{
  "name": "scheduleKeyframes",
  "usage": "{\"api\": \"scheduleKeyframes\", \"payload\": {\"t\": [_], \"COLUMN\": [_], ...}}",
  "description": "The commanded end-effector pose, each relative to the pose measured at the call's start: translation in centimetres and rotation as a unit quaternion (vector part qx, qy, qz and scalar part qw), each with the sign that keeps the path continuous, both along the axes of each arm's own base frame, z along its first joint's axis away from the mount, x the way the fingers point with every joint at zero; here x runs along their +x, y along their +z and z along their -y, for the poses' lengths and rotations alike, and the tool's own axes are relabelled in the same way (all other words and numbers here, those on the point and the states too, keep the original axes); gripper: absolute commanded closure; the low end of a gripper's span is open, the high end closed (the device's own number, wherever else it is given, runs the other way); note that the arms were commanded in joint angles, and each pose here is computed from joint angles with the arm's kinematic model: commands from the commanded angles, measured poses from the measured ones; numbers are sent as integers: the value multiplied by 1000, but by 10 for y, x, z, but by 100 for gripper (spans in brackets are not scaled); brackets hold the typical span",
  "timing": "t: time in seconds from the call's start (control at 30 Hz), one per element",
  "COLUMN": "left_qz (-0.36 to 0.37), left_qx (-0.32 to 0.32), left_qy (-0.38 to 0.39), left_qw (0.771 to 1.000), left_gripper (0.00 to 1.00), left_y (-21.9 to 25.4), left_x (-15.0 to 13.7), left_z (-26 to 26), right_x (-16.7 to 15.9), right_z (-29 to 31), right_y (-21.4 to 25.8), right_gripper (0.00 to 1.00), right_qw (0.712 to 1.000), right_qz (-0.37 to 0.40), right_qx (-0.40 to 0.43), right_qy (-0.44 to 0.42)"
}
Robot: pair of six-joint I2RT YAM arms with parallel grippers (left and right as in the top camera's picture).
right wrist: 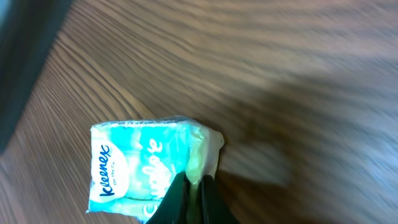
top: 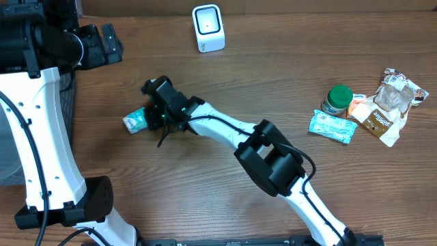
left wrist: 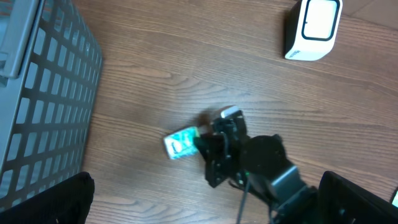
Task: Scan the item barcode
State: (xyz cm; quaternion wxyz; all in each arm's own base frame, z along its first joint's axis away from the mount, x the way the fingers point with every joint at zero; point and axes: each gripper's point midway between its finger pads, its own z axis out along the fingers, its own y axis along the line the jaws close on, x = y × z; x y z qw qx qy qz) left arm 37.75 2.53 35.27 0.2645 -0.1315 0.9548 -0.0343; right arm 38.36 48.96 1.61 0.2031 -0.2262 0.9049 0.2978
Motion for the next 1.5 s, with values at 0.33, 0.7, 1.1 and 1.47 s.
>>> {"api": "scheduleKeyframes", "payload": {"t": [0.33, 0.7, 1.1, 1.47], "left_qz": [2, 2, 2, 2], "left_qx": [7, 7, 7, 7], "left_qy": [-9, -9, -9, -9], "left_qw": [1000, 1000, 1000, 1000], "left_gripper": [1, 1, 1, 0], "left_y": [1, 1, 1, 1], "left_x": [1, 1, 1, 1], "left_z": [2, 2, 1, 1], "right_x": [32, 9, 1, 13], "right_z": [211, 306, 306, 306], "right_y": [114, 14, 55, 41], "right_gripper": [96, 96, 44, 45], "right_qw": [944, 849, 920, 965], "right_qz": [-109, -234, -179, -109], "right_qx": [-125, -173, -208, -223], "right_qy": [-287, -441, -280, -84]}}
